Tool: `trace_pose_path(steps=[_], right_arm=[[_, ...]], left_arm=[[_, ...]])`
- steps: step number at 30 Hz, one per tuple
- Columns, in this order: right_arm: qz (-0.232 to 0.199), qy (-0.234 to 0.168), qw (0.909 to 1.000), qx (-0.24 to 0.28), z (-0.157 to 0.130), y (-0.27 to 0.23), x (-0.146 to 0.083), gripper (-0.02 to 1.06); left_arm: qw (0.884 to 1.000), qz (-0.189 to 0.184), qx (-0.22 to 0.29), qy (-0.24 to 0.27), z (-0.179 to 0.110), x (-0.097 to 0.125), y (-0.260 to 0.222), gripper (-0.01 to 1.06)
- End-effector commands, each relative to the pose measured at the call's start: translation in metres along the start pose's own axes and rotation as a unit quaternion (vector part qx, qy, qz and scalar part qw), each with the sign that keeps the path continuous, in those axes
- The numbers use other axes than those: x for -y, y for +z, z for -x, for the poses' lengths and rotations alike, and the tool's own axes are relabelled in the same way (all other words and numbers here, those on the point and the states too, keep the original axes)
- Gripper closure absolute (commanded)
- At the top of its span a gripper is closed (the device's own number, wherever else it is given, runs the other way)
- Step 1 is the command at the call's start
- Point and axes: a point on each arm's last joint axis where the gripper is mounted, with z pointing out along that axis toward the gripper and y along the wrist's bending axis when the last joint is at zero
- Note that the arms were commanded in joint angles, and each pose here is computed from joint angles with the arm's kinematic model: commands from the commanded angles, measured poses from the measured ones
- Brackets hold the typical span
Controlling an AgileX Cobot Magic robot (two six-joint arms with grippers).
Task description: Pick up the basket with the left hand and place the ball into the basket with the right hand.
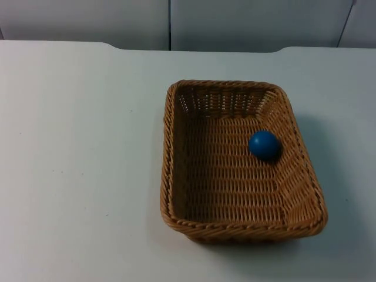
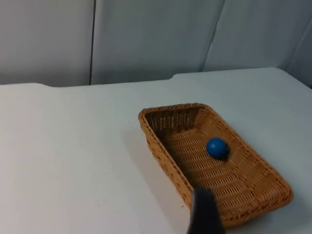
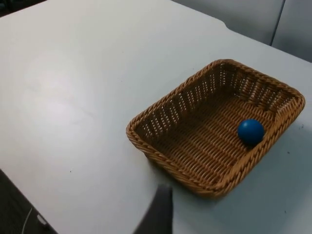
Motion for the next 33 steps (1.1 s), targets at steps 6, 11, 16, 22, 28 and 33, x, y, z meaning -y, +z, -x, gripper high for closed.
trace_pose_path(steps=[6, 11, 16, 22, 28, 33], right_arm=[[0.0, 0.01, 0.9996, -0.027, -0.012, -0.004, -0.001, 0.26], [0.001, 0.009, 0.998, -0.062, -0.027, 0.013, -0.001, 0.26], [-0.001, 0.008, 0.9982, -0.059, -0.027, 0.012, -0.001, 0.26], [-0.005, 0.005, 0.9996, -0.026, -0.032, 0.003, -0.002, 0.26], [-0.008, 0.017, 0.9997, -0.016, -0.034, 0.0, -0.001, 0.26], [-0.038, 0.047, 0.998, -0.019, -0.035, 0.0, 0.004, 0.26]], left_arm=[[0.996, 0.065, -0.023, 0.064, 0.009, -0.004, -0.024, 0.47], [0.993, 0.08, -0.063, 0.064, 0.002, -0.007, -0.025, 0.12], [0.991, 0.095, -0.068, 0.072, 0.001, -0.01, -0.025, 0.1], [0.986, 0.117, -0.084, 0.078, -0.003, -0.015, -0.023, 0.1], [0.986, 0.117, -0.106, 0.055, -0.022, -0.024, -0.001, 0.1], [0.985, 0.123, -0.105, 0.054, -0.022, -0.025, 0.0, 0.1]])
